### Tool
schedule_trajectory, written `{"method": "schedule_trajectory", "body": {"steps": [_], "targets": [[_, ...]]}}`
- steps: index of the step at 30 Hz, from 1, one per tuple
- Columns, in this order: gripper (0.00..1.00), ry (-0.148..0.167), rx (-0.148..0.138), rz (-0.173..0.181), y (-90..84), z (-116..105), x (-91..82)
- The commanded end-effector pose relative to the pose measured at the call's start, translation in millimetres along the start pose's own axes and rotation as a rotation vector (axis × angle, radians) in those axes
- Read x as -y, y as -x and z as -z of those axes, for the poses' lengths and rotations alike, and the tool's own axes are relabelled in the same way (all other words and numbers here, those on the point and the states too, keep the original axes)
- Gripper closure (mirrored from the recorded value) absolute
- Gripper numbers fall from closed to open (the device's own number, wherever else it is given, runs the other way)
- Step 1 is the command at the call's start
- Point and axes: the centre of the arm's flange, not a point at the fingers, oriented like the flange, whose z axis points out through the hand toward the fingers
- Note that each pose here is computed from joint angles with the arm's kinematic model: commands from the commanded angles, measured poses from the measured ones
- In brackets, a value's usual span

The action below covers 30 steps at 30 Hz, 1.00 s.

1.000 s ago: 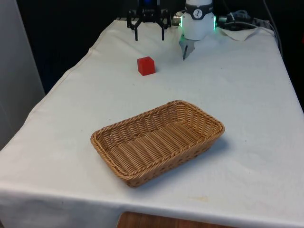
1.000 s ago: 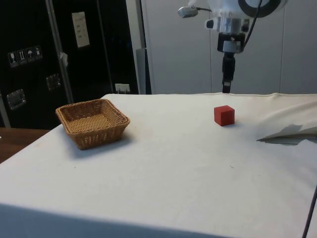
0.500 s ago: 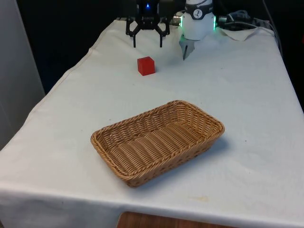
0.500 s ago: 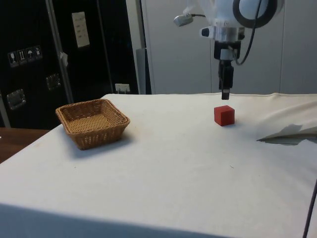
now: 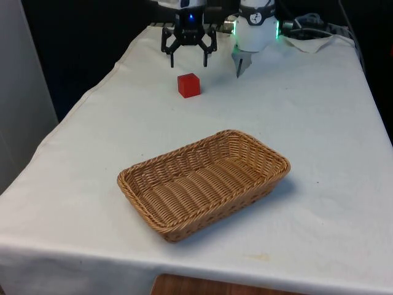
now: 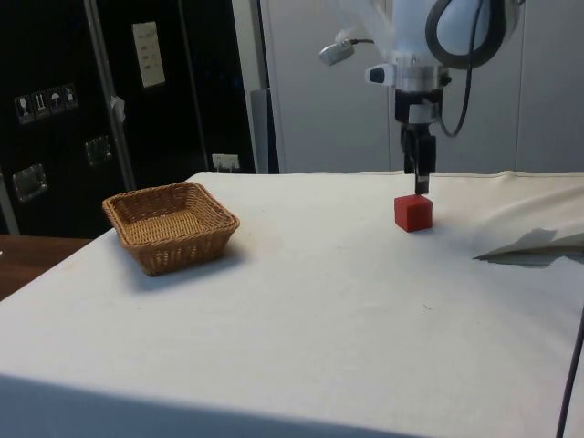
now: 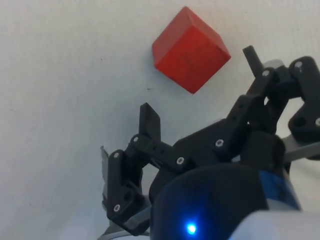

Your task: Pick up the cube and place it into the basket.

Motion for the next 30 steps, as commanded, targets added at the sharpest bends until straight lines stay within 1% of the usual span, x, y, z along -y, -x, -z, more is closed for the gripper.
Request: {"method": "schedule_trajectory", "body": {"steps": [1,2,3,5,6,7,9,12,14,15,16,18,23,24,25,30], "targets": [[0.00,0.002,-0.006,0.016,0.6,-1.9,1.2],[0.00,0.003,-0.003,0.023,0.9,-3.3,1.2],[0.00,0.006,0.001,0.038,0.7,-5.6,1.1],[0.00,0.009,0.003,0.052,0.2,-7.9,1.4],[0.00,0.009,0.013,0.043,1.4,-8.3,-0.5],[0.00,0.011,0.005,0.058,-0.4,-8.9,1.2],[0.00,0.016,0.011,0.078,-1.9,-12.1,1.1],[0.00,0.021,0.016,0.098,-3.8,-15.0,0.9],[0.00,0.025,0.021,0.110,-4.7,-17.6,1.1],[0.00,0.030,0.033,0.103,-4.4,-18.5,-3.1],[0.00,0.027,0.023,0.116,-5.3,-18.6,1.1],[0.00,0.032,0.029,0.134,-5.2,-22.6,1.3],[0.00,0.035,0.040,0.162,-4.1,-29.2,3.2],[0.00,0.039,0.056,0.160,-3.8,-31.6,-0.7],[0.00,0.037,0.043,0.171,-4.1,-31.4,3.6],[0.00,0.045,0.050,0.192,-6.8,-36.2,3.6]]}}
